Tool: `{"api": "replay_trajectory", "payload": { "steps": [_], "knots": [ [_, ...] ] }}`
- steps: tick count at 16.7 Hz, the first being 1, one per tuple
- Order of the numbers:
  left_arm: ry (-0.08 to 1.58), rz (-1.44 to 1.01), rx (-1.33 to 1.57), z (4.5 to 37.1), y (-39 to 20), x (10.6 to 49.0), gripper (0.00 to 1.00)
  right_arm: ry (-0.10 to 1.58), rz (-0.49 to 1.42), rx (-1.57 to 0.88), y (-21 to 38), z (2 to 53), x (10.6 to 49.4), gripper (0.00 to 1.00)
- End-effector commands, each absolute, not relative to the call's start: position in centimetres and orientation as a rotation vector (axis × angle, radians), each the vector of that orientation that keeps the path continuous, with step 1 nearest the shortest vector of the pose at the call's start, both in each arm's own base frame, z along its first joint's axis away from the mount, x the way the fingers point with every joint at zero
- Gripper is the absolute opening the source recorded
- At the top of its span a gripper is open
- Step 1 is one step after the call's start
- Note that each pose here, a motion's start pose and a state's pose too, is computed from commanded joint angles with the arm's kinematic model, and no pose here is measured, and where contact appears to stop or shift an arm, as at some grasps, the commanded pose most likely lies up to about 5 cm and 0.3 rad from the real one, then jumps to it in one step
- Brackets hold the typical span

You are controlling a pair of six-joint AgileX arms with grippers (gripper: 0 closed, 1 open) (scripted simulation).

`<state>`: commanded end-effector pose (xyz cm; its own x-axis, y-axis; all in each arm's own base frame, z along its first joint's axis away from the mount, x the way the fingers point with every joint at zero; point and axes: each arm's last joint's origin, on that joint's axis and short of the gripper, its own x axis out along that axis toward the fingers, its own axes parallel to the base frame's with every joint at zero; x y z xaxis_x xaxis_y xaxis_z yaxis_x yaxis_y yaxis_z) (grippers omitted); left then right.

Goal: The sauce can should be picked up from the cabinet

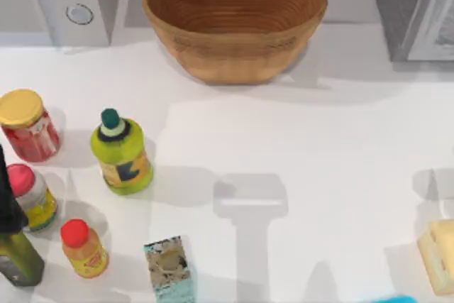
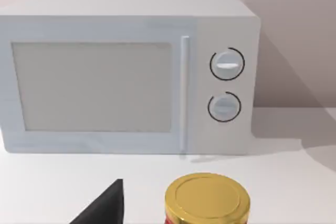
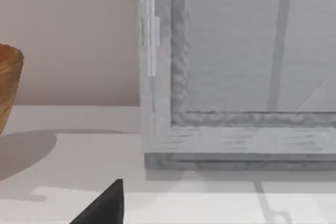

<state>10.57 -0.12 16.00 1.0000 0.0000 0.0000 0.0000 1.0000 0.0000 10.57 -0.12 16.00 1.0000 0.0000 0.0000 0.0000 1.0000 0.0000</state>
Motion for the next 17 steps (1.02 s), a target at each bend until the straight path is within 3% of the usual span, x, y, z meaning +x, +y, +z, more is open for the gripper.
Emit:
{"api": "replay_trajectory", "payload": {
  "steps": [4, 7, 12, 17],
  "knots": [
    [0.000, 0.000, 0.000, 16.0, -0.1, 10.6, 1.00, 0.001, 0.003, 0.001, -0.1, 16.8, 10.6, 1.00],
    [0.000, 0.000, 0.000, 16.0, -0.1, 10.6, 1.00, 0.001, 0.006, 0.002, 0.1, 20.1, 10.6, 1.00],
    [0.000, 0.000, 0.000, 16.0, -0.1, 10.6, 1.00, 0.002, 0.002, 0.001, 0.6, 29.9, 12.0, 1.00],
    [0.000, 0.000, 0.000, 16.0, -0.1, 10.6, 1.00, 0.027, -0.002, -0.005, 1.7, 40.1, 16.6, 1.00]
  ]
}}
